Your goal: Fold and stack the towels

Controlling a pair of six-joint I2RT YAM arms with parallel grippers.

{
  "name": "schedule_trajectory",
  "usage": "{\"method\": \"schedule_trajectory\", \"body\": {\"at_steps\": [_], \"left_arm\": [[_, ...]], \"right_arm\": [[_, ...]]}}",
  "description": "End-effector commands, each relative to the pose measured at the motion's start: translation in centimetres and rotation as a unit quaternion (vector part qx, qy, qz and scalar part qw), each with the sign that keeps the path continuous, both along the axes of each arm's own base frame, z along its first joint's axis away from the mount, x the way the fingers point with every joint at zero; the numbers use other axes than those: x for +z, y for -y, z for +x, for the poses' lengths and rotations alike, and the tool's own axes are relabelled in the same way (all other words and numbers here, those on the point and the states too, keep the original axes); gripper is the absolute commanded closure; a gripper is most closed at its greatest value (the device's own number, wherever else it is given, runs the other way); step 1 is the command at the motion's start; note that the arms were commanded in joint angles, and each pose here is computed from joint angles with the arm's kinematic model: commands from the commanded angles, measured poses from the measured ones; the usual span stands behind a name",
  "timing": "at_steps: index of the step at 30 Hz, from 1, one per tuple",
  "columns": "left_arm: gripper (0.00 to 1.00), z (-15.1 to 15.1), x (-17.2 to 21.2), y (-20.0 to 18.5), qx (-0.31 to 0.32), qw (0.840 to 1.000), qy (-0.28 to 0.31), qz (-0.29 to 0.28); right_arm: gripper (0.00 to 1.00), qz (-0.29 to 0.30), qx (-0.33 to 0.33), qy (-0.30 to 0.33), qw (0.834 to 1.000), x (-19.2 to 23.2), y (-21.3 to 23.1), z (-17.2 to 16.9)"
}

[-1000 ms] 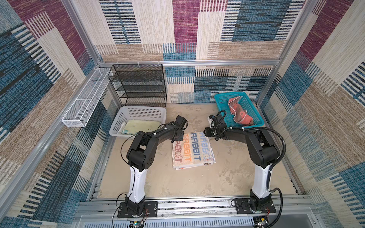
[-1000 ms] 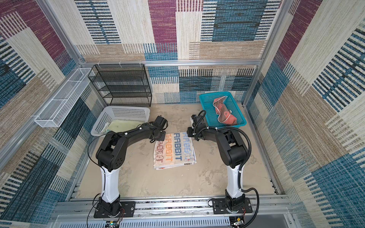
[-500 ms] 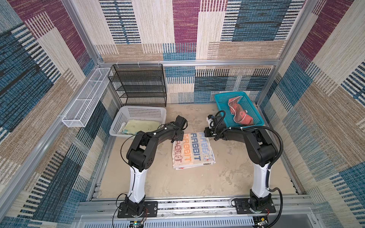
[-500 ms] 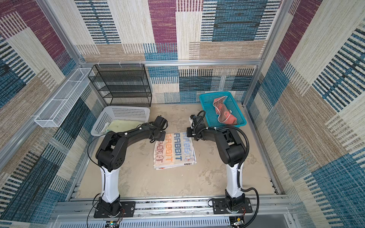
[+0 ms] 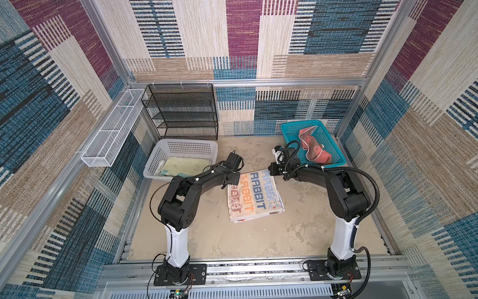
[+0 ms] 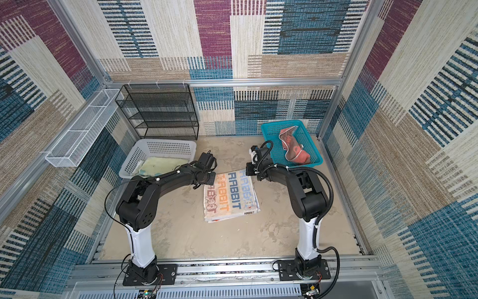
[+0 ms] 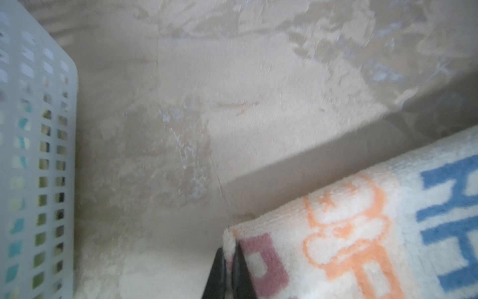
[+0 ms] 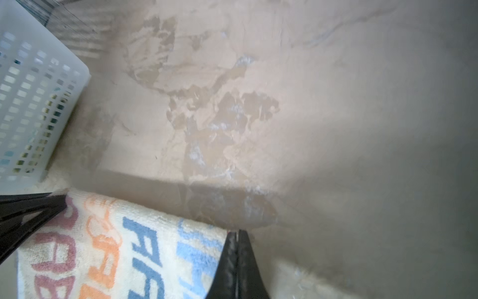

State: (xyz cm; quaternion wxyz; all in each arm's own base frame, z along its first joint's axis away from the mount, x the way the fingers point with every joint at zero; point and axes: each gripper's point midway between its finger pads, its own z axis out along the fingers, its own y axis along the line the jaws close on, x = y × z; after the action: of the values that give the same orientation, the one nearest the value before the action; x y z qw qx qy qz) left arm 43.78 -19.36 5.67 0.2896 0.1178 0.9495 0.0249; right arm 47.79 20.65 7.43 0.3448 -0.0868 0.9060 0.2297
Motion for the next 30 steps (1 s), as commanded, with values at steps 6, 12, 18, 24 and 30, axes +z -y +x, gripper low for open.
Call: {"method": "schedule_trajectory", "body": {"at_steps": [6,12,18,24,30], "left_arm": [[1.0,4.8,5.7,0.1,-0.017,0.991,0.133,0.024],[1.0,5.4,9.1,0.2,-0.029,0.98,0.195,0.015],[1.0,2.8,9.2,0.8,-0.055,0.973,0.221,-0.045],[1.0,-1.8,8.5,2.0,-0.097,0.965,0.227,-0.088],[1.0,-5.6,7.1,2.7,-0.116,0.965,0.218,-0.084]], "right_arm": [[1.0,0.037,0.02,0.104,0.994,6.1,-0.1,3.9],[1.0,0.062,0.04,0.137,0.988,8.8,0.4,4.6],[1.0,0.065,0.061,0.152,0.984,9.0,0.4,2.3],[1.0,0.067,0.066,0.144,0.985,8.4,1.1,-1.1],[1.0,0.061,0.054,0.116,0.99,6.3,2.1,-4.1]]}}
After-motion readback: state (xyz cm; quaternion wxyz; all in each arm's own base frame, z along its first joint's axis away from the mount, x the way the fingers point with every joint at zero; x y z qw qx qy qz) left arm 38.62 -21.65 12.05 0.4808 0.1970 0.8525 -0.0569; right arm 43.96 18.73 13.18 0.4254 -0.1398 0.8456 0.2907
